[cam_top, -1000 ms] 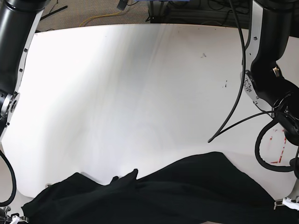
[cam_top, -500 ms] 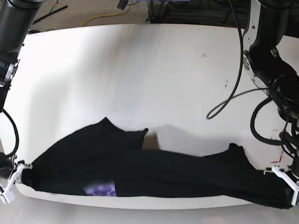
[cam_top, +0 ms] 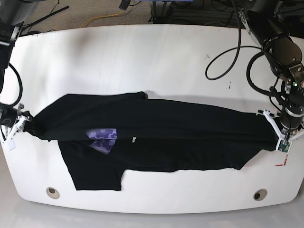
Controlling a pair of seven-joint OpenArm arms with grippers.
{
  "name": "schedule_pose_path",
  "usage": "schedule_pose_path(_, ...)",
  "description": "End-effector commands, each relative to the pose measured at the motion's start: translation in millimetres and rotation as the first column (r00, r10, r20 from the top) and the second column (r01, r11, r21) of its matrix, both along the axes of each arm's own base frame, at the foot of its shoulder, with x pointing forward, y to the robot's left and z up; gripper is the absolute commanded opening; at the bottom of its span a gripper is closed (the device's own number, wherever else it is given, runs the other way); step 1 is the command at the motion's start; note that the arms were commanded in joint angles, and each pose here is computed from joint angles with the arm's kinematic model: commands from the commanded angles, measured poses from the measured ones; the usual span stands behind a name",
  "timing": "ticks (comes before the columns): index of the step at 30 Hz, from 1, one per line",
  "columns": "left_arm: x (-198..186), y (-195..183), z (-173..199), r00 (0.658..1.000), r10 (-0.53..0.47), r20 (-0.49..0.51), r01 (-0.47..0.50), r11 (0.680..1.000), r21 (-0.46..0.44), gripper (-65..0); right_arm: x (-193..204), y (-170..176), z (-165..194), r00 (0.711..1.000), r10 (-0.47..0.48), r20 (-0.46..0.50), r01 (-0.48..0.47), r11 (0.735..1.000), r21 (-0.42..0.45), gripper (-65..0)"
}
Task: Fold the T-shirt properly
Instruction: 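Lift the shirt by the hem and shake it out, laying it flat, then release the shoulders and move both grippers toward the shirt sides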
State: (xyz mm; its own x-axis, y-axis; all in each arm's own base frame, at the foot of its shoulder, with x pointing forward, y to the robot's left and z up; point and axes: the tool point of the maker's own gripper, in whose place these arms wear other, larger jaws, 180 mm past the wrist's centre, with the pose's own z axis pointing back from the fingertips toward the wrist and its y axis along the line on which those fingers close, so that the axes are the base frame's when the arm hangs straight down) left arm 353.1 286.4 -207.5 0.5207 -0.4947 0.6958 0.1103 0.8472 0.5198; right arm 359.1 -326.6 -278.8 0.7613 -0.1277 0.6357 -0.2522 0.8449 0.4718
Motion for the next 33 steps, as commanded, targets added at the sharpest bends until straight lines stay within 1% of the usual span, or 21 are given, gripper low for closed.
schedule_pose_path(1, -7, 8, 2, 1.0, 0.004, 0.006, -0.004, 1.0, 0.025, -65.0, 0, -9, 18, 0.998, -0.007, 0.056, 0.008, 1.0, -0.021, -65.0)
schedule_pose_path(6, -37, 16, -35, 0.994, 0.015, -0.112, -0.011, 0.999, 0.036, -65.0, -27, -4, 3, 0.999, 0.016, 0.029, -0.014, 0.999, -0.046, -65.0)
schedule_pose_path(8, -54, 23, -51, 0.986, 0.032, -0.165, -0.026, 0.999, 0.04, -65.0, -42, 1, -10, 1.0, 0.013, 0.006, -0.013, 0.999, -0.034, -65.0)
schedule_pose_path(11, -72, 32, -65, 0.974, 0.057, -0.218, -0.048, 0.998, 0.046, -65.0, -62, -1, -27, 0.999, -0.02, -0.032, 0.019, 1.0, -0.011, -65.0)
schedule_pose_path(14, -96, 40, -82, 0.956, 0.084, -0.281, -0.072, 0.996, 0.053, -65.0, -81, 3, -43, 0.997, -0.031, -0.07, 0.032, 0.999, 0.007, -65.0)
schedule_pose_path(19, -122, 47, -99, 0.932, 0.11, -0.344, -0.095, 0.994, 0.059, -65.0, -109, 13, -61, 0.993, -0.037, -0.113, 0.04, 0.999, 0.029, -65.0)
schedule_pose_path(24, -152, 54, -116, 0.9, 0.148, -0.409, -0.134, 0.989, 0.061, -65.0, -132, 20, -77, 0.987, -0.058, -0.152, 0.066, 0.996, 0.053, -65.0)
schedule_pose_path(28, -166, 54, -124, 0.883, 0.15, -0.446, -0.135, 0.989, 0.065, -65.0, -143, 17, -93, 0.978, -0.087, -0.187, 0.091, 0.996, 0.008, -65.0)
schedule_pose_path(29, -170, 54, -126, 0.878, 0.149, -0.455, -0.134, 0.989, 0.065, -65.0, -145, 17, -96, 0.977, -0.094, -0.193, 0.096, 0.995, 0.0, -63.9)
schedule_pose_path(32, -176, 56, -130, 0.868, 0.153, -0.472, -0.137, 0.988, 0.068, -64.7, -151, 13, -105, 0.97, -0.124, -0.209, 0.121, 0.992, -0.026, -47.6)
schedule_pose_path(33, -177, 56, -131, 0.866, 0.154, -0.477, -0.138, 0.988, 0.067, -64.7, -153, 13, -107, 0.968, -0.129, -0.213, 0.126, 0.992, -0.029, -43.3)
